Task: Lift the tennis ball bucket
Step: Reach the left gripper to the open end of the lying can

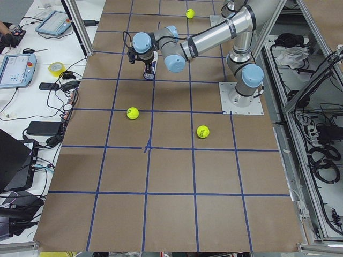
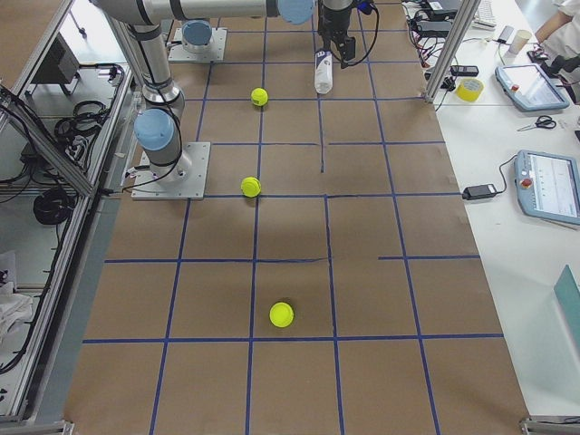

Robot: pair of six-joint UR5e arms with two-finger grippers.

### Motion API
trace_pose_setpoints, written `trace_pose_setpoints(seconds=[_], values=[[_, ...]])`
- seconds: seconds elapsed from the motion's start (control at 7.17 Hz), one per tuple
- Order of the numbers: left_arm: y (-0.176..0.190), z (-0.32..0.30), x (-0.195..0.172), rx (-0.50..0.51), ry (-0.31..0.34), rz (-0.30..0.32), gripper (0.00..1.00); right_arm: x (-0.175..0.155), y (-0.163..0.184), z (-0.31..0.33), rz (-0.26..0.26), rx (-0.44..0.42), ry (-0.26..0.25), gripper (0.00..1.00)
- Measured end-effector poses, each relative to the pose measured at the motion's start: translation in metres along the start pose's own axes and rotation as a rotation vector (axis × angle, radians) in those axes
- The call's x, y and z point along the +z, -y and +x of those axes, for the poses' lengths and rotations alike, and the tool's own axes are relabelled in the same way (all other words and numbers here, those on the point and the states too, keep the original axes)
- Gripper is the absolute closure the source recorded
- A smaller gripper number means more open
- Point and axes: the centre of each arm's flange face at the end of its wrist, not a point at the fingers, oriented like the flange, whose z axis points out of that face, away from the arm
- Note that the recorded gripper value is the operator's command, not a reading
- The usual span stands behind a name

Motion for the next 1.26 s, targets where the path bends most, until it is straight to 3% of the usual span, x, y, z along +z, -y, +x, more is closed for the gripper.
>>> trace_pose_setpoints(seconds=[0.28,0.56,0.7,1.26], values=[[0.012,-0.02,0.035,-0.046,-0.071,-0.038,0.0,-0.01,-0.015,-0.002,-0.042,0.137,-0.046,0.0],[0.022,-0.033,0.061,-0.073,-0.126,-0.059,0.0,-0.017,-0.028,-0.008,-0.068,0.301,-0.047,0.0],[0.026,-0.037,0.072,-0.078,-0.143,-0.059,0.0,-0.018,-0.03,-0.01,-0.074,0.34,-0.044,0.0],[0.034,-0.031,0.106,-0.099,-0.204,-0.079,0.0,-0.008,-0.034,-0.012,-0.099,0.329,-0.041,0.0]])
